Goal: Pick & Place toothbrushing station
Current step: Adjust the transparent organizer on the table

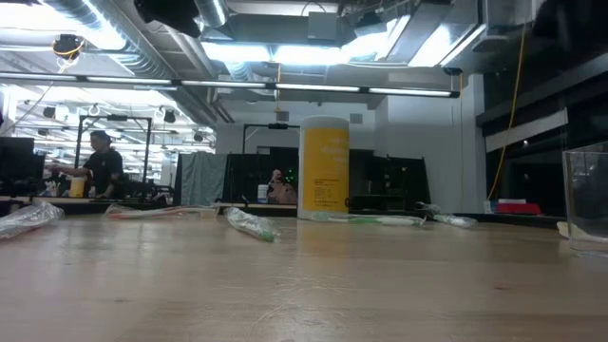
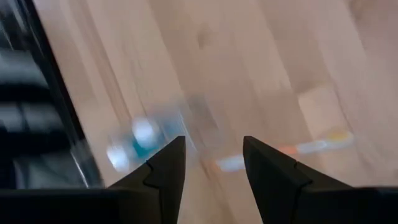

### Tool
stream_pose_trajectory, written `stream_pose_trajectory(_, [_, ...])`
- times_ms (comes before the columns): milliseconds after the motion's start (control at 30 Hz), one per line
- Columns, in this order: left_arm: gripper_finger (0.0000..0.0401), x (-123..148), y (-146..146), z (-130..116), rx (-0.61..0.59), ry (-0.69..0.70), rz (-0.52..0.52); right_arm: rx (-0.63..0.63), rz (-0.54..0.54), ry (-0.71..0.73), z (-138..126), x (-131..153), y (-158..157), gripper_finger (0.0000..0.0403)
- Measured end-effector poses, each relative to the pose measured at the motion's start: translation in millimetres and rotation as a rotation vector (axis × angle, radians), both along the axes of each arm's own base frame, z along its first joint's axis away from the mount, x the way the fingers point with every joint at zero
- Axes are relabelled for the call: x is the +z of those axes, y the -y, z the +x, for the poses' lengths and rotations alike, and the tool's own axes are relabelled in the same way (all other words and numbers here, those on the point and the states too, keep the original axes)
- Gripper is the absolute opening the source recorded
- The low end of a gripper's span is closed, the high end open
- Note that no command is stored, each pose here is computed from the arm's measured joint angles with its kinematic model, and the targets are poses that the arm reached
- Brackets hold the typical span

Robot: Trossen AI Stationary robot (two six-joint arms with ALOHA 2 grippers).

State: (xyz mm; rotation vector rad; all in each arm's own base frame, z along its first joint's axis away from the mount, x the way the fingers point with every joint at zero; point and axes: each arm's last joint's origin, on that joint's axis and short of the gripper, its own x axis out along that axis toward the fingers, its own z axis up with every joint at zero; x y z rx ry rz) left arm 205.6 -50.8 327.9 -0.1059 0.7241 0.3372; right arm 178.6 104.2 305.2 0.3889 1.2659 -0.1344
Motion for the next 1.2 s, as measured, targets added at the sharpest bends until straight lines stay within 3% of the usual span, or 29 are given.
stream_pose_trajectory(167, [0.0213,0,-1,0,0.013,-0.002,0.025,0.231,-0.049,-0.112,11,-16,-4,0.0162])
stream_pose_trajectory(267, [0.0213,-1,-1,-1,0.023,-0.01,0.027,0.288,-0.101,-0.146,21,-27,-7,0.0162])
stream_pose_trajectory(1000, [0.0213,-2,2,-6,0.017,-0.017,0.029,0.331,-0.111,-0.16,63,-71,-29,0.0162])
stream_pose_trajectory(1200, [0.0213,-2,4,-6,0.005,-0.021,0.027,0.314,-0.159,-0.183,68,-82,-31,0.0162])
